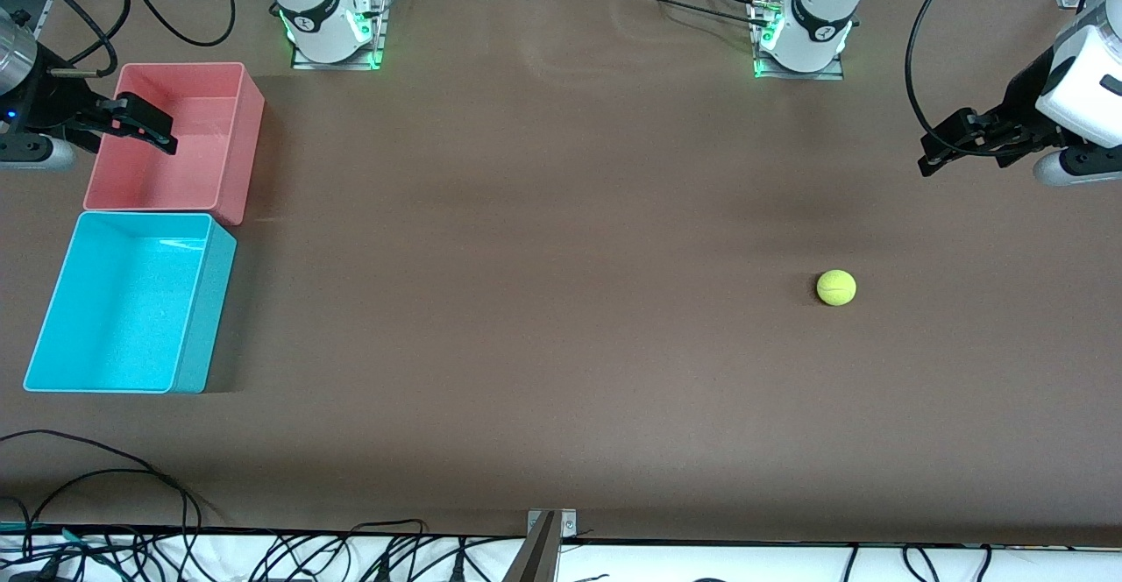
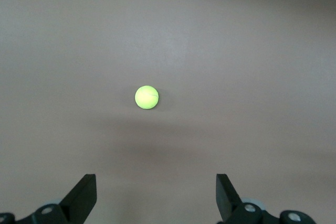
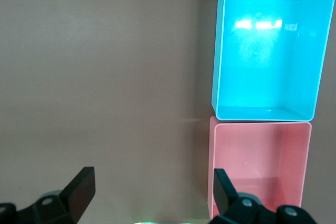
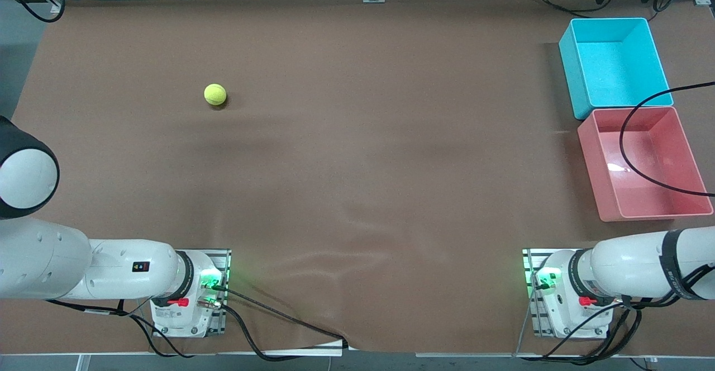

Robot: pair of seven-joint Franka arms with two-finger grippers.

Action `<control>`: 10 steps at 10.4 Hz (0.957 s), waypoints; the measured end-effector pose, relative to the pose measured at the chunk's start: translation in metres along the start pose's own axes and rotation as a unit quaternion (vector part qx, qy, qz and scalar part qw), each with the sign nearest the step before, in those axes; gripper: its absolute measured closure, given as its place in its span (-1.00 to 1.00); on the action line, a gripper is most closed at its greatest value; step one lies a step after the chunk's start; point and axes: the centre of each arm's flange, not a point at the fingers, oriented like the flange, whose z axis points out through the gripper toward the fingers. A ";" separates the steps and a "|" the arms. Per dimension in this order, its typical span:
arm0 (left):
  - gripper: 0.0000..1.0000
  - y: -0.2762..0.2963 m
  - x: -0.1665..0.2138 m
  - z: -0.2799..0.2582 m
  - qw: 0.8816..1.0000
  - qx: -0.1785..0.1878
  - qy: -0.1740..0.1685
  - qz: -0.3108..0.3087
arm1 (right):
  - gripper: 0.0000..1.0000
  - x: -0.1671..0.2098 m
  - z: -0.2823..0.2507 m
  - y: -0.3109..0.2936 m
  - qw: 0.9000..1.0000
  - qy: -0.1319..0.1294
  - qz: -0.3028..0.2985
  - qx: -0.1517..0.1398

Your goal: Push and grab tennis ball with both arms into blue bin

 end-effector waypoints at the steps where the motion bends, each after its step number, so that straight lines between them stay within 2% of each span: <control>1: -1.00 0.001 0.000 0.000 1.000 0.000 0.000 0.001 | -1.00 0.000 0.000 0.000 1.000 0.000 0.000 0.000; 10: -1.00 -0.001 -0.001 0.002 1.000 0.002 -0.007 -0.001 | -1.00 0.000 0.000 0.000 1.000 0.001 0.000 0.000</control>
